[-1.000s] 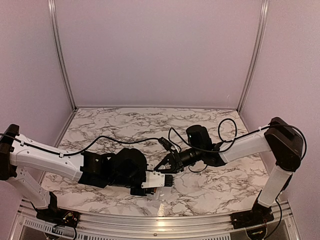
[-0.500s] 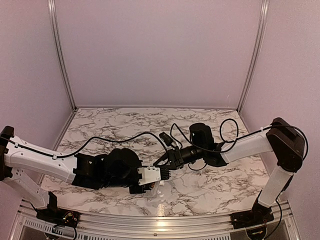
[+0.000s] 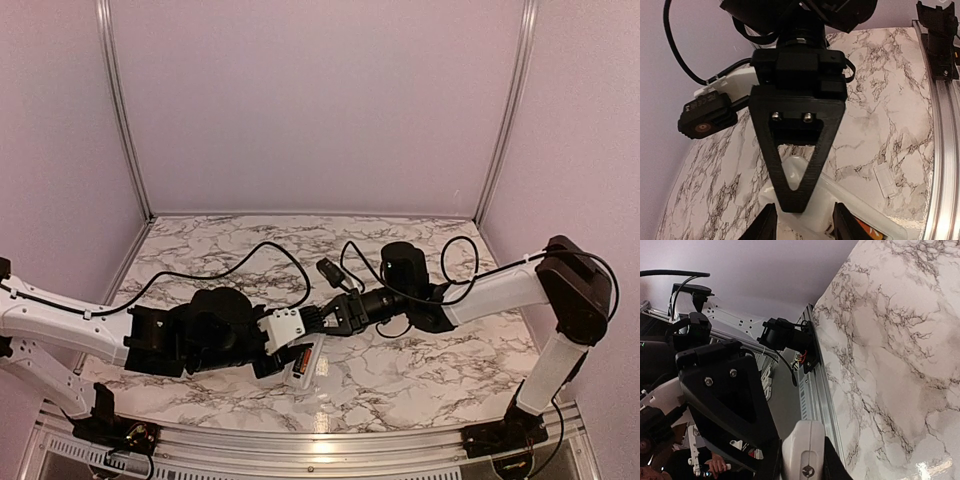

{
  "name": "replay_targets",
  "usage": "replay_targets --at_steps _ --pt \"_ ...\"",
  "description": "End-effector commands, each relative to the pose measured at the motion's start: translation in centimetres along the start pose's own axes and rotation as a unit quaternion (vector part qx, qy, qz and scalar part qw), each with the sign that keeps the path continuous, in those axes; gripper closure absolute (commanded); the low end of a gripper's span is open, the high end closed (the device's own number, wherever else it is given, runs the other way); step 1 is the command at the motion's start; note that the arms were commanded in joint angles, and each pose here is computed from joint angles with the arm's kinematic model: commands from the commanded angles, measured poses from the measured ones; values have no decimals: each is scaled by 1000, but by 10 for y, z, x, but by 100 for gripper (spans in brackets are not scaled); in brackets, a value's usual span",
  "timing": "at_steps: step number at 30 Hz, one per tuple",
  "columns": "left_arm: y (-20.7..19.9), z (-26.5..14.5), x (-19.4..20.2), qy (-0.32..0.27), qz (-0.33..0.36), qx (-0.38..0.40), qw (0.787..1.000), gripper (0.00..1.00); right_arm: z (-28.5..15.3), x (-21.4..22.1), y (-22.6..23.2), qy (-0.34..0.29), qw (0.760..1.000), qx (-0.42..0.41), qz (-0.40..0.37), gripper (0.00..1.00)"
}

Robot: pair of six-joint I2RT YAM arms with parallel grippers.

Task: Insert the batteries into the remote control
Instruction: Load the battery into the battery compartment, then press the battery in the battery compartment.

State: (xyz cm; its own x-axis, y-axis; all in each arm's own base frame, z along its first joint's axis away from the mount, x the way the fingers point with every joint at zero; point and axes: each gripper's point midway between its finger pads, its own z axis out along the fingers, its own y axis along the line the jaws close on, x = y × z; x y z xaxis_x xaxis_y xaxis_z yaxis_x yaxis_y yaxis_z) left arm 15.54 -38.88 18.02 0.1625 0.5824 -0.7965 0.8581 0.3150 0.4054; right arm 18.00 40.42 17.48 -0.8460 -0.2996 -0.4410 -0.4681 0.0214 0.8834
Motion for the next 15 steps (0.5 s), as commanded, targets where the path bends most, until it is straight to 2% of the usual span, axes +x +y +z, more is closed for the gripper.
replay_targets --at_steps 1,5,7,11,15 --pt "42 -26 -40 -90 -109 -71 987 53 2 5 26 26 999 -35 -33 100" --pt "55 -45 -42 -120 -179 -86 973 24 -4 -4 26 12 998 -23 -51 100" --pt "58 -54 -40 -131 -206 -83 966 4 -7 -8 27 5 998 -17 -59 100" --pt "53 -62 -28 -127 -263 -46 955 1 -19 -21 28 -21 997 -1 -74 100" --pt "32 -53 -13 -100 -306 32 946 1 -30 -34 36 -45 994 8 -95 100"
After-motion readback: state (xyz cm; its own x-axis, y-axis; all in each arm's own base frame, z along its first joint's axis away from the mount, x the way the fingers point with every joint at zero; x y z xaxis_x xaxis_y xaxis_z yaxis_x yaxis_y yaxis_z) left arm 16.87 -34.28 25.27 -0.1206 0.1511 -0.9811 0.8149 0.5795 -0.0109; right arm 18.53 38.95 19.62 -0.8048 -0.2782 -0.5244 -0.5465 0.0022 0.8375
